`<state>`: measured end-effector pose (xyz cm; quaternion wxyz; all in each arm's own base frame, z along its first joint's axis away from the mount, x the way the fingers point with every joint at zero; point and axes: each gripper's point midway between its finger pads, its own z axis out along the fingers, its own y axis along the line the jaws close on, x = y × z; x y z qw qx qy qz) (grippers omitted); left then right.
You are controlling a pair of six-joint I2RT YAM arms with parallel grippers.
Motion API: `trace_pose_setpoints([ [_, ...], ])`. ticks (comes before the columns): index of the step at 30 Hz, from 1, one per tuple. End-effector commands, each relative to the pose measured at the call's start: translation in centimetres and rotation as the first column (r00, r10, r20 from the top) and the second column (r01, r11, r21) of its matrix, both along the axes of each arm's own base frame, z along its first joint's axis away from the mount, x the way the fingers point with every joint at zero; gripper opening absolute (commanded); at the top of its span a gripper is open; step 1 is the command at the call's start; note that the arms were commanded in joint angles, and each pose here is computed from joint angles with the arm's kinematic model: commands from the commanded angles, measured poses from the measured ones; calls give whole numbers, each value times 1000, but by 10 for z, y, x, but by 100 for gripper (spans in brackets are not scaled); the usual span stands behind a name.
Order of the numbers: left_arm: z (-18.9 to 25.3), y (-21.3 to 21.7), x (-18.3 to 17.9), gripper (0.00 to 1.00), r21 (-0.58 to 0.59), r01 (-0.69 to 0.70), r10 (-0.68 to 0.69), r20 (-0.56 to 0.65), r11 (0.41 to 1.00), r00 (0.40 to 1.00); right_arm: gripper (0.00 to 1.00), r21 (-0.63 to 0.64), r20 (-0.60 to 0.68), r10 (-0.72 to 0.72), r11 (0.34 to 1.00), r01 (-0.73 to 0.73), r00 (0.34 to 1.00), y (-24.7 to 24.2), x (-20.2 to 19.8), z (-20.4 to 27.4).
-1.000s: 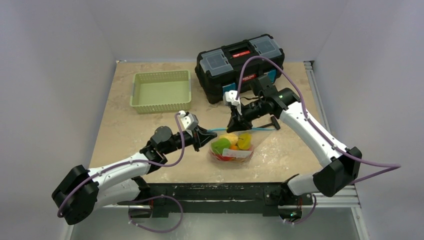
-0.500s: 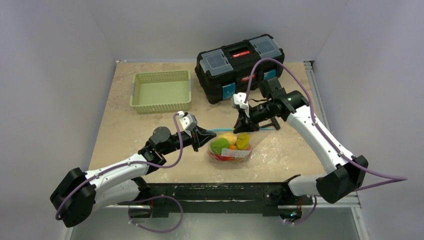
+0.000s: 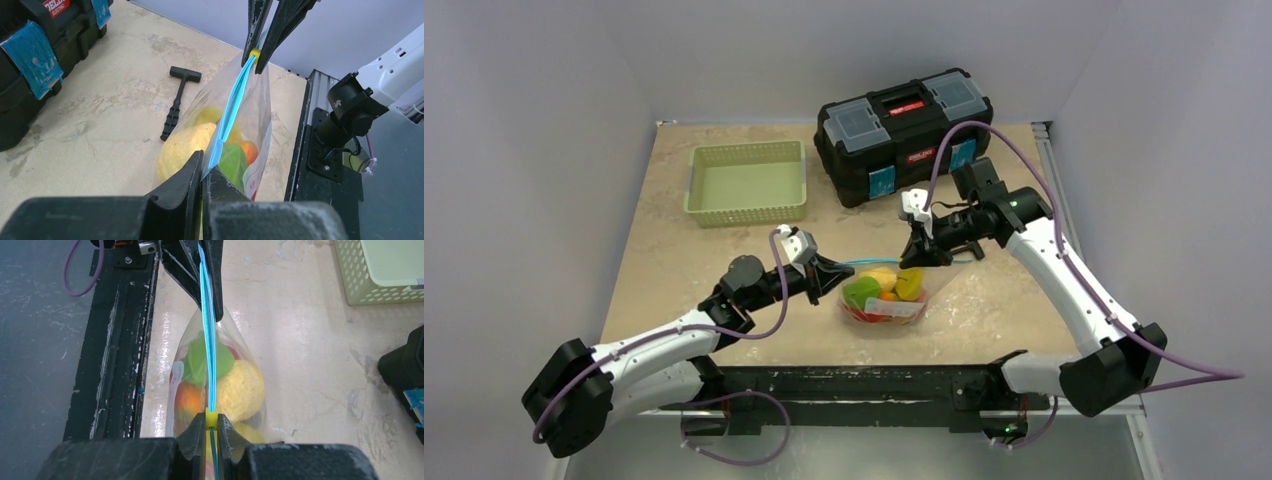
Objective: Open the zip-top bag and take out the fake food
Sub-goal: Unzip the zipper food storage bag at the center of the board.
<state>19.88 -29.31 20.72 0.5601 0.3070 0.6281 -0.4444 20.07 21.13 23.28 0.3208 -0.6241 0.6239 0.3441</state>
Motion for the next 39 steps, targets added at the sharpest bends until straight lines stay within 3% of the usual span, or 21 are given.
trace_pose_setpoints([
  [1,4,7,5,0,-7,-41,41,30,999,999,0,-1,16,-16,1000,16,1000,-11,-5,3],
  [24,2,10,4,0,-3,-51,51,36,999,998,0,-3,56,-104,995,104,993,-41,-8,-2],
  [39,3,13,3,0,2,-56,56,45,998,997,0,-55,16,-140,988,141,990,-60,-15,-17],
])
